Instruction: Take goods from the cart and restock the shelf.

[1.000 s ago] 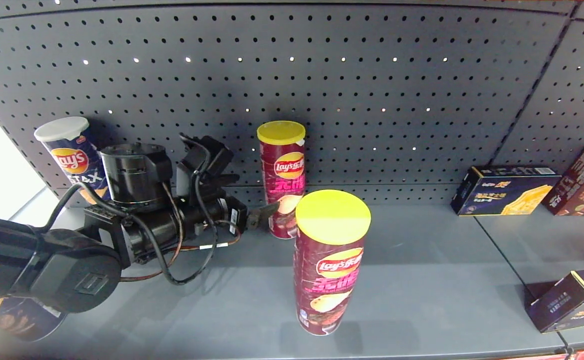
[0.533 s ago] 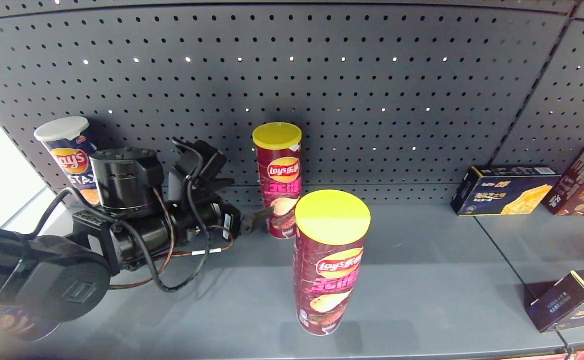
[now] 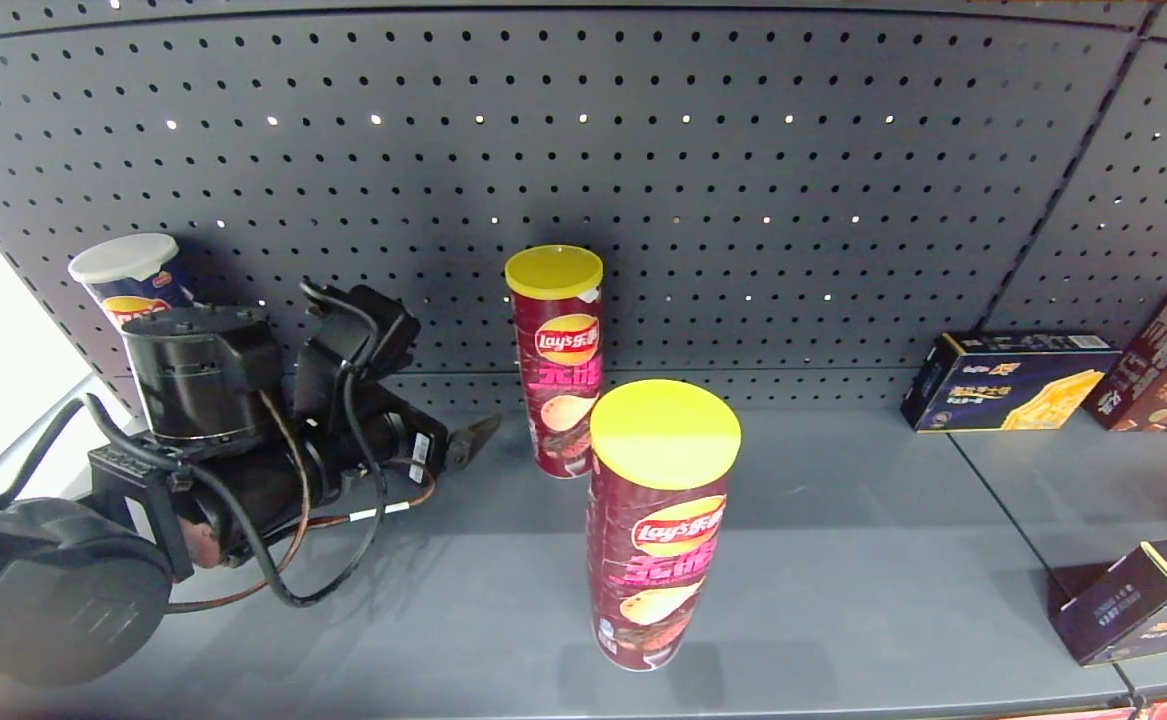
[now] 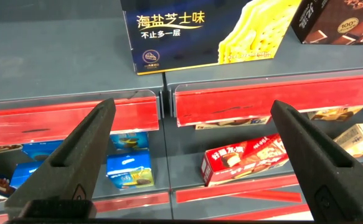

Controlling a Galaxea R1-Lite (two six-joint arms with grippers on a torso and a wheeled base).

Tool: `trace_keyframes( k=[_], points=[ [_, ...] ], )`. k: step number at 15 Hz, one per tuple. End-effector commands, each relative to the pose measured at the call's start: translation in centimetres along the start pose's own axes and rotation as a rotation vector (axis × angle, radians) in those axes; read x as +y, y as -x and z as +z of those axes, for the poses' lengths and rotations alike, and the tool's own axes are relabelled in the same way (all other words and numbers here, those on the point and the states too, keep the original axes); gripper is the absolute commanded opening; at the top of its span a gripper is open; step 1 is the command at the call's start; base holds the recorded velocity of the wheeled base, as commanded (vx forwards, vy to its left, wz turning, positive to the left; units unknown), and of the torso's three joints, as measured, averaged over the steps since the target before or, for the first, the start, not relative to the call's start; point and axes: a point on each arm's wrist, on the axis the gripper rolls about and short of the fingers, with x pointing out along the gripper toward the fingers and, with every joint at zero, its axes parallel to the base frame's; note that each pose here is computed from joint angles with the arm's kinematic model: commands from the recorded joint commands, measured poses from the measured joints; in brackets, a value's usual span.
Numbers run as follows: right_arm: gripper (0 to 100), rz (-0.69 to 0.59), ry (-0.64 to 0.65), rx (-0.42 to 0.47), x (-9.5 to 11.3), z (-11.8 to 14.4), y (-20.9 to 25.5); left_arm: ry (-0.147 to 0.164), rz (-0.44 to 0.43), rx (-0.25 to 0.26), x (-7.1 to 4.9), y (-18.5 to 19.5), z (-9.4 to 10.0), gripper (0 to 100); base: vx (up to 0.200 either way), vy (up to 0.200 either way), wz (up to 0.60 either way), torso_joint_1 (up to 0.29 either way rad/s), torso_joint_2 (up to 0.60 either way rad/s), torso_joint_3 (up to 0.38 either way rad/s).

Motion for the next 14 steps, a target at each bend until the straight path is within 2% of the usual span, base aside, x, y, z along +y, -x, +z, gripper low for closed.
trace_keyframes(
  k=[1,5,10,14],
  points=[
    [100,0.000,0.000,0.000,0.0,0.0,0.0,0.002,0.002,0.000,0.0,-0.2,0.1,100,0.000,0.000,0.00,0.000,0.00,0.000],
    [100,0.000,0.000,0.001,0.0,0.0,0.0,0.010,0.017,0.012,0.2,-2.8,-0.1,100,0.000,0.000,0.00,0.000,0.00,0.000],
    [100,0.000,0.000,0.001,0.0,0.0,0.0,0.012,0.017,0.049,-0.1,-4.2,-1.0,100,0.000,0.000,0.00,0.000,0.00,0.000],
    [100,0.000,0.000,0.001,0.0,0.0,0.0,0.011,0.011,0.055,-0.3,-5.2,-1.2,100,0.000,0.000,0.00,0.000,0.00,0.000]
  ],
)
